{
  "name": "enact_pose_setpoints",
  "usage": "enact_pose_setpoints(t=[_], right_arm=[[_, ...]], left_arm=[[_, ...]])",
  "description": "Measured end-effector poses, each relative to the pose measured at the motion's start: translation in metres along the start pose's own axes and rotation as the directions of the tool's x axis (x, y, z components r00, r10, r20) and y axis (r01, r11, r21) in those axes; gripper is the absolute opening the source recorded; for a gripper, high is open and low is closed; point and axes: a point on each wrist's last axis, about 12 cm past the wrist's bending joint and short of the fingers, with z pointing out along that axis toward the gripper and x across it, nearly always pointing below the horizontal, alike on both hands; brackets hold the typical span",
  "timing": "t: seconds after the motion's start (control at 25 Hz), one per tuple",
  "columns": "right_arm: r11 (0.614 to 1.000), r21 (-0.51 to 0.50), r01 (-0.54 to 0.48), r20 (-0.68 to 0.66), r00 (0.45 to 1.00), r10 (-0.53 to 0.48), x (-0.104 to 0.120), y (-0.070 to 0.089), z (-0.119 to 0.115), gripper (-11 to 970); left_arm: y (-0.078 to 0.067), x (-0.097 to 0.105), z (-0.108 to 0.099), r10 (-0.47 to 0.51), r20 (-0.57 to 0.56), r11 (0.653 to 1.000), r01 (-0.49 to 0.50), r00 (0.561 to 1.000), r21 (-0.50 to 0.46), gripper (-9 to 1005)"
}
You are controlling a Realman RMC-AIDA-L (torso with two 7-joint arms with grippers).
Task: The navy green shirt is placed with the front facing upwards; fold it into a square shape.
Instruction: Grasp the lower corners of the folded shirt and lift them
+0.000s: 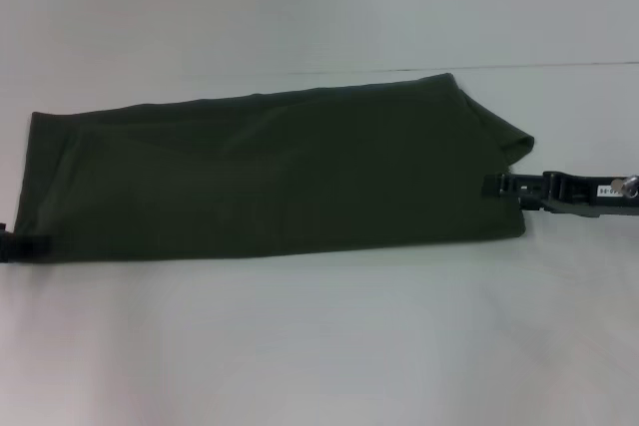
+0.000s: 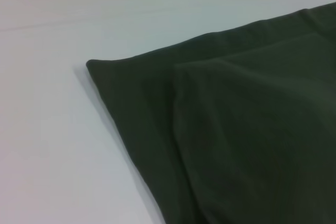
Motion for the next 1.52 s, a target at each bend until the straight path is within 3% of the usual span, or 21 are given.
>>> enact_pose_setpoints(t=[0.4, 0.92, 1.12, 1.52], right_arm=[[1.0, 0.002, 0.004, -0.008, 1.0, -0.004, 0.0012, 0.0009, 0.0019, 943], [1.0, 0.002, 0.0, -0.01, 1.0, 0.0, 0.0033, 0.0001, 0.0016, 943], [1.0, 0.004, -0.002, -0.008, 1.0, 0.002, 0.0035, -0.0005, 0.0013, 943], [1.0, 0.008, -0.009, -0.007, 1.0, 0.009, 0.003, -0.0027, -0.0018, 942]], left_arm=[[-0.0034, 0.0003, 0.0097, 0.022, -0.022, 0.999, -0.023, 1.0, -0.038, 671], [-0.0091, -0.0019, 0.0095, 0.039, -0.072, 0.999, -0.04, 0.997, 0.0, 662], [-0.01, -0.0049, 0.0106, 0.053, -0.088, 0.998, -0.054, 0.995, -0.01, 601], [-0.0094, -0.0082, 0.0102, 0.071, -0.085, 0.997, -0.072, 0.994, -0.014, 380]])
